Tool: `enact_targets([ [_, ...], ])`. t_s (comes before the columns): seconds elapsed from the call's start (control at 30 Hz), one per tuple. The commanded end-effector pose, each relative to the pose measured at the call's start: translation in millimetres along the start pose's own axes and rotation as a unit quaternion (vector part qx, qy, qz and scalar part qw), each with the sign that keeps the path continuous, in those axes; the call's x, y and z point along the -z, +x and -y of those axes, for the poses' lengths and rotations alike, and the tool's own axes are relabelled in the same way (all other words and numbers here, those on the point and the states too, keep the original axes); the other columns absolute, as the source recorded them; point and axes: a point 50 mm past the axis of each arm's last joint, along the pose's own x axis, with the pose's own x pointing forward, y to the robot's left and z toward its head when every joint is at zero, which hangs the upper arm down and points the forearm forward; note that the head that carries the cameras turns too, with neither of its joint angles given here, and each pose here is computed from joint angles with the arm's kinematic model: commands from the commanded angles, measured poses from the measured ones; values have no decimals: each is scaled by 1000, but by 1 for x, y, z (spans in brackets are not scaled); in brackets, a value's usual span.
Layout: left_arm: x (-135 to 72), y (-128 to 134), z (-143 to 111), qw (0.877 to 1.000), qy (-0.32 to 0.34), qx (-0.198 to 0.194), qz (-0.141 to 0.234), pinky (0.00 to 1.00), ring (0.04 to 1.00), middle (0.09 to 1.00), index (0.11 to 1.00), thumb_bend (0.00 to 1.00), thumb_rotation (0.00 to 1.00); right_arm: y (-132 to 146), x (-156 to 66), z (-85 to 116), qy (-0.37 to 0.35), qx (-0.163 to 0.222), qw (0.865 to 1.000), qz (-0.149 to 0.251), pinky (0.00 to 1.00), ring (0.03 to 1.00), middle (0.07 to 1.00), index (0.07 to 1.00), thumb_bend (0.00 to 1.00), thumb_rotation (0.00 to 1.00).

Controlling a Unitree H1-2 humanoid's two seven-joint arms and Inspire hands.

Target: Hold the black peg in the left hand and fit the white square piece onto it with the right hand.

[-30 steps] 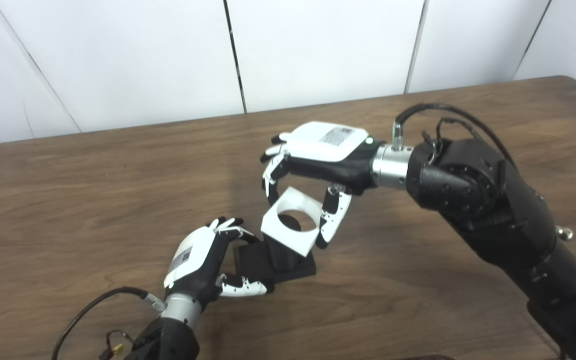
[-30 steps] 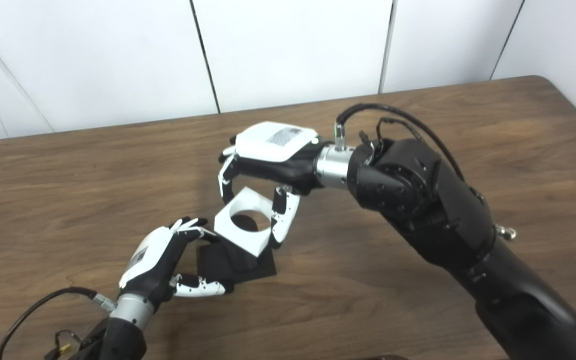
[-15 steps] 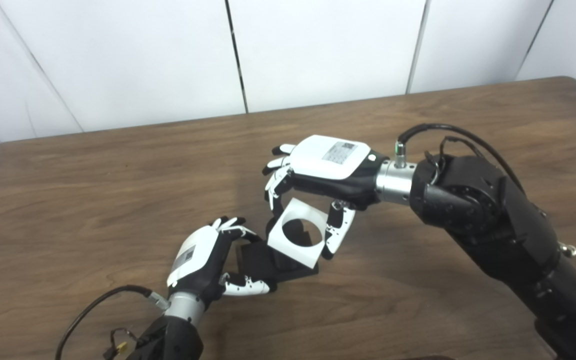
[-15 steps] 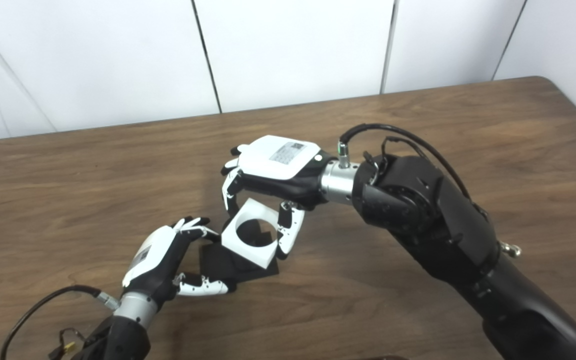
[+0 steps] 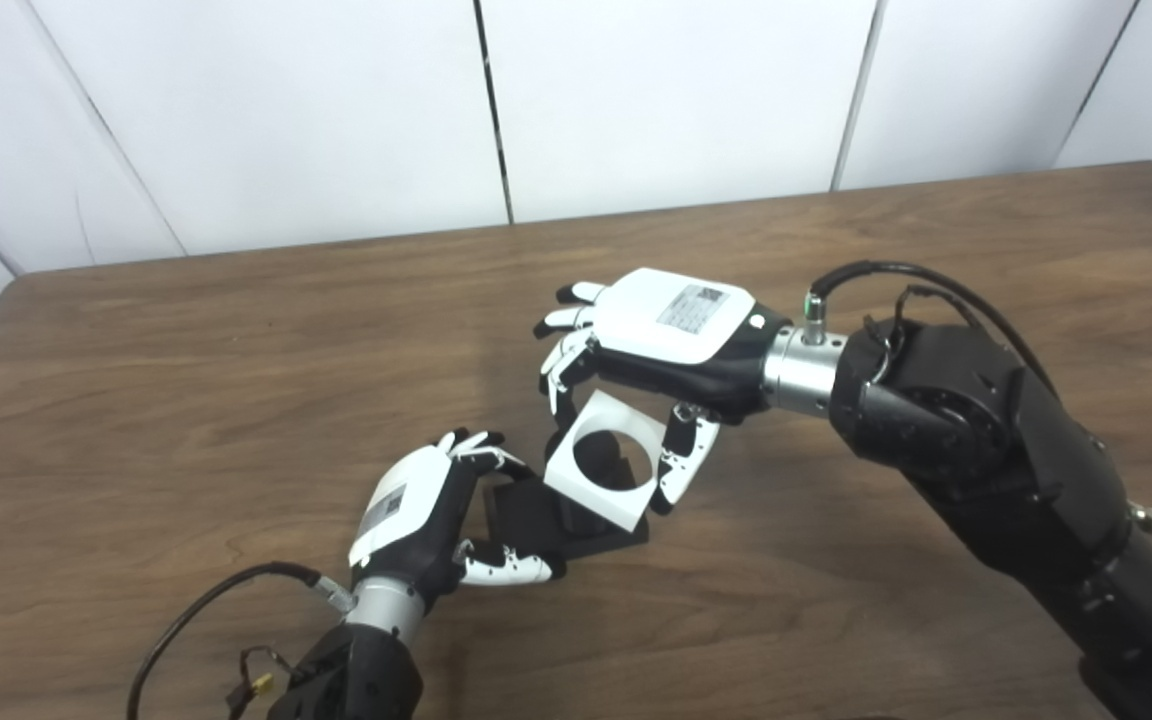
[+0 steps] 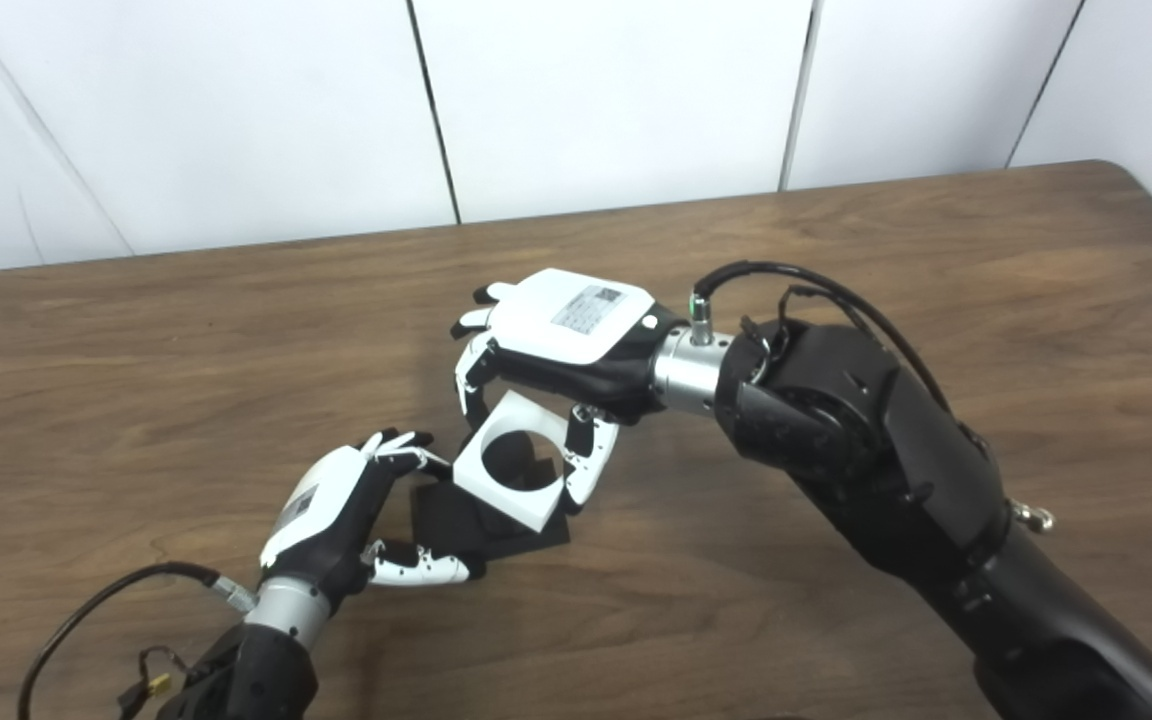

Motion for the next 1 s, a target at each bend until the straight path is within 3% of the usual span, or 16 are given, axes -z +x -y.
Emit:
enact_targets([
  [0.0,-1,0,14,999,-8,33,-6,1000,1000,918,493,498,64,10,-8,7,-15,-1,1000,23,1000,927,765,483,522,139],
  [0.6,-4,-1,18,1000,-5,31,-3,1000,1000,916,492,498,64,27,-11,13,-22,-10,999,33,1000,922,762,484,522,139],
  [0.97,-6,-1,19,1000,-7,29,-2,1000,1000,911,491,497,65,28,13,1,7,-20,1000,8,1000,901,757,482,525,139],
])
